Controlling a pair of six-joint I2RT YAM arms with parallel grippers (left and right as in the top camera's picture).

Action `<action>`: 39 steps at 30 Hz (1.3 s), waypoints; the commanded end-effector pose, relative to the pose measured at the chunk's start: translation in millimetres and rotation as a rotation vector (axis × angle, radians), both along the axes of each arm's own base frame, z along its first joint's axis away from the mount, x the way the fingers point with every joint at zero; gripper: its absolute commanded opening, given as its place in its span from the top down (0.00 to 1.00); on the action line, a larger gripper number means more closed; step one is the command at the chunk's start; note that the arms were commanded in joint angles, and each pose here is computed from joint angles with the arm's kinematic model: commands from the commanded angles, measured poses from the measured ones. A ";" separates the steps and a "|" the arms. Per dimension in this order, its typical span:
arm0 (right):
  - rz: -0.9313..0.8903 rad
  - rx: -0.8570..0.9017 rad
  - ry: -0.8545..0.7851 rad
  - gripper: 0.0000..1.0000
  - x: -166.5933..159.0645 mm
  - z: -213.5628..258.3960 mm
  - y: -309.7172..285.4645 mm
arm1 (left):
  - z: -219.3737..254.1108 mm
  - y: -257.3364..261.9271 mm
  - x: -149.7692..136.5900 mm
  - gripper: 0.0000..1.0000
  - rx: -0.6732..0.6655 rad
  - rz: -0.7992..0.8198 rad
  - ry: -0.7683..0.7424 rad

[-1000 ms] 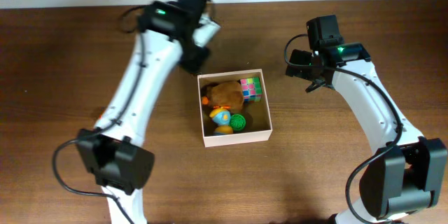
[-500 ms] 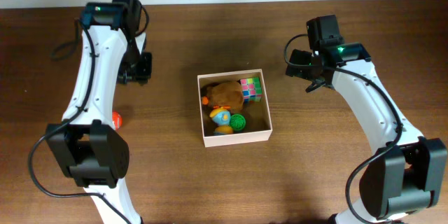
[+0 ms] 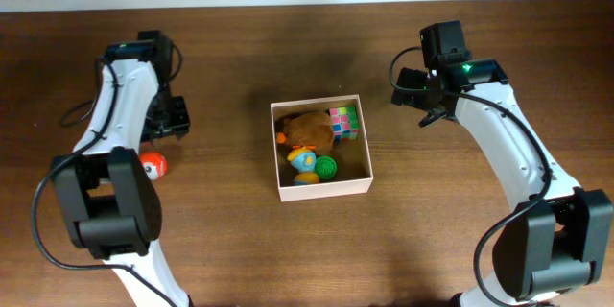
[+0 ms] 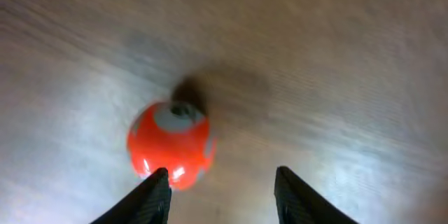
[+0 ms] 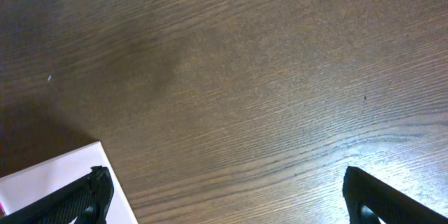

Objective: Pack container
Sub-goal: 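Lower the left gripper and grasp the red-and-grey ball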

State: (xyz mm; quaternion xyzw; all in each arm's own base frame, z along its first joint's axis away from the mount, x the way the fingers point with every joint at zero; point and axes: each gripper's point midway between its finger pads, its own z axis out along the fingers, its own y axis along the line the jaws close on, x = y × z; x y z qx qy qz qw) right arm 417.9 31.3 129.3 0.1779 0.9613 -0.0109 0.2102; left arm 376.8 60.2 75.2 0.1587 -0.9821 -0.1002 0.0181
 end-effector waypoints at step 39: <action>-0.020 -0.009 -0.022 0.01 5.3 6.9 -4.5 | -23.6 17.4 -14.8 0.17 0.041 0.104 -0.158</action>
